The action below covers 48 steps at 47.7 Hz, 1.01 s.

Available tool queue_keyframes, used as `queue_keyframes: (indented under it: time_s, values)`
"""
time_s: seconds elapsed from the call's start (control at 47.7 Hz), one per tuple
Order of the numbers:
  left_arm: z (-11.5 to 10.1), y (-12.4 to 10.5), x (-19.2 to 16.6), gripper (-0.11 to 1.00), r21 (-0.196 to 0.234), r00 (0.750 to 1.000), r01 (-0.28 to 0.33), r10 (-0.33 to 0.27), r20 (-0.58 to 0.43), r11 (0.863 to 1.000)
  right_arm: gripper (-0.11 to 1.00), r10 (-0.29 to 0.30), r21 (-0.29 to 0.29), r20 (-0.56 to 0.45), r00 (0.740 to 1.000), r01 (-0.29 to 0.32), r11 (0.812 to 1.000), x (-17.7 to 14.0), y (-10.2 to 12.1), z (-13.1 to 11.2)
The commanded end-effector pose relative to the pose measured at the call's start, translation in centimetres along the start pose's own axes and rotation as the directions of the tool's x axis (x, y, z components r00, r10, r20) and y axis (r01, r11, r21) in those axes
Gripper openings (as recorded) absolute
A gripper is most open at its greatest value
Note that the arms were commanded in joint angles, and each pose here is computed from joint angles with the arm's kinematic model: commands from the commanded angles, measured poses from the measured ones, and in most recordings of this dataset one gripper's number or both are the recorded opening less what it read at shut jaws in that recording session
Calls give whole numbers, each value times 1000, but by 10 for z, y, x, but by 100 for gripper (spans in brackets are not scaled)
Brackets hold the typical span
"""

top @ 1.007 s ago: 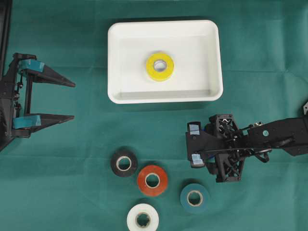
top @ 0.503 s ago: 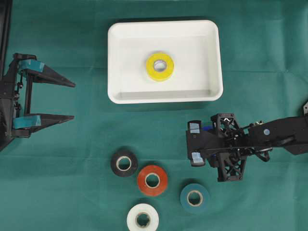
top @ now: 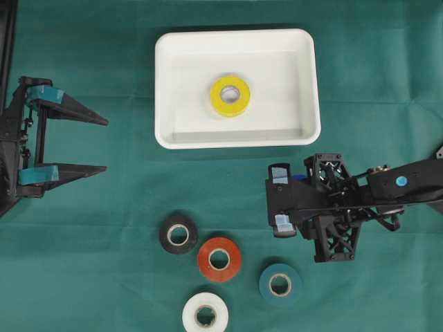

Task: Pick up the tape from a random location and place it into the white case.
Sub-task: 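Lower the right gripper into the blue roll's hole, then close the right gripper on the blue roll and lift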

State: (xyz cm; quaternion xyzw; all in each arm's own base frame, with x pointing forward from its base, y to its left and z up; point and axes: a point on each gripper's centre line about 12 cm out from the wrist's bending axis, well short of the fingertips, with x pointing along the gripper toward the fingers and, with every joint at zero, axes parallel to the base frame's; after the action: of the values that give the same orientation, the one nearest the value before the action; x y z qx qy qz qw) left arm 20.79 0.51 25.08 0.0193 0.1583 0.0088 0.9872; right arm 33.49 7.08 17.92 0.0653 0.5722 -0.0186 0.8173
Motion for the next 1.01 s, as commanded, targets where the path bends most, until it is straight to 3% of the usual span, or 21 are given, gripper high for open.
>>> queue_keyframes:
  time_s: [0.0, 0.524, 0.986]
  values:
    - [5, 1, 0, 97, -4, 1000, -3, 3, 14, 1000, 31, 21, 2, 55, 998, -21, 1000, -25, 5, 13]
    - [5, 1, 0, 97, -4, 1000, -3, 3, 14, 1000, 31, 27, -3, 93, 995, -27, 1000, -108, 11, 29]
    - [5, 1, 0, 97, -4, 1000, -3, 3, 14, 1000, 31, 28, -4, 98, 995, -28, 1000, -113, 10, 27]
